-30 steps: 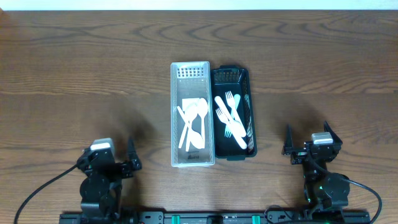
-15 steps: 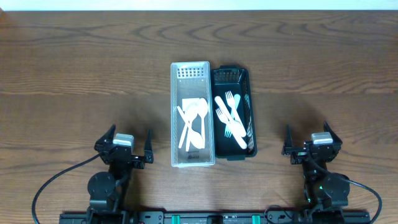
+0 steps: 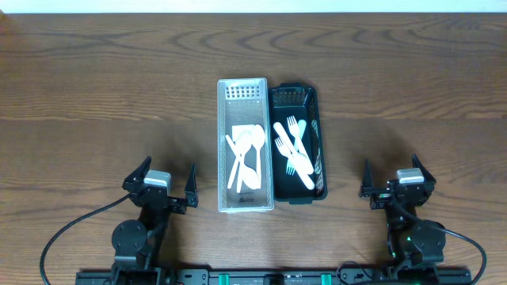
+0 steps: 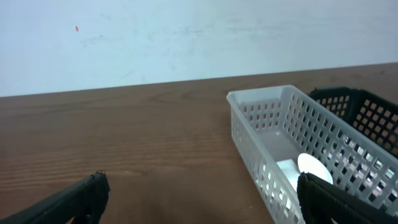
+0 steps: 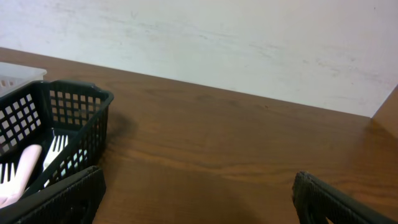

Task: Pack container

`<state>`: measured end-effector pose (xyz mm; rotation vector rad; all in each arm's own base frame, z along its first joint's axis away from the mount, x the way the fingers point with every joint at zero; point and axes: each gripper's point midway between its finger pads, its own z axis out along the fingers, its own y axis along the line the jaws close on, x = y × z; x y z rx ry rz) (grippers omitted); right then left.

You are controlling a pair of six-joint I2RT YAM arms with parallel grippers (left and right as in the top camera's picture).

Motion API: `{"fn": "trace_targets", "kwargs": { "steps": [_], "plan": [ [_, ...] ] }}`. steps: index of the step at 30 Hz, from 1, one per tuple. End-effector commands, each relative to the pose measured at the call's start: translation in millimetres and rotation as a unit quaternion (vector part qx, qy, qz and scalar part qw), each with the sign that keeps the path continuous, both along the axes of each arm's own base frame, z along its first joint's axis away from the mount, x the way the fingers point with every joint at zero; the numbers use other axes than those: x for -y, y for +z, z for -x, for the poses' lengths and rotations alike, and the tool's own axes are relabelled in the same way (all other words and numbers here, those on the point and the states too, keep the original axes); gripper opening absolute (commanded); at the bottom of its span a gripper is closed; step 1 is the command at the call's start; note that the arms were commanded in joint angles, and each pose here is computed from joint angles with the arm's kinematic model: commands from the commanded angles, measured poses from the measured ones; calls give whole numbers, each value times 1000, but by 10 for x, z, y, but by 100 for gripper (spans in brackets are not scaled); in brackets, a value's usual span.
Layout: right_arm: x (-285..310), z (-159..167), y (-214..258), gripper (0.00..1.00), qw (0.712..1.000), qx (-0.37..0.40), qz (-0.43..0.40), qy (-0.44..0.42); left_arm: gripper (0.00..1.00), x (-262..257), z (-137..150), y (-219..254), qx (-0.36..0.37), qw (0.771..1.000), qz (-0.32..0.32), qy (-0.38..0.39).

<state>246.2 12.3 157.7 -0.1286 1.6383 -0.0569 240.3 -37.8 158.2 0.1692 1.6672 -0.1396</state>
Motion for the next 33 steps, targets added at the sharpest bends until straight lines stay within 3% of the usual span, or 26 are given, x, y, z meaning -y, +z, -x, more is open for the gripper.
{"fn": "trace_targets", "kwargs": {
  "steps": [1, 33],
  "plan": [
    [-22, 4, -7, 99, 1000, -1, -6, 5, 98, 18, -5, -165, -18, 1000, 10, -5],
    [-22, 4, -7, 99, 1000, -1, -6, 5, 98, 18, -6, -167, -22, 999, 31, -2]
  ]
}}
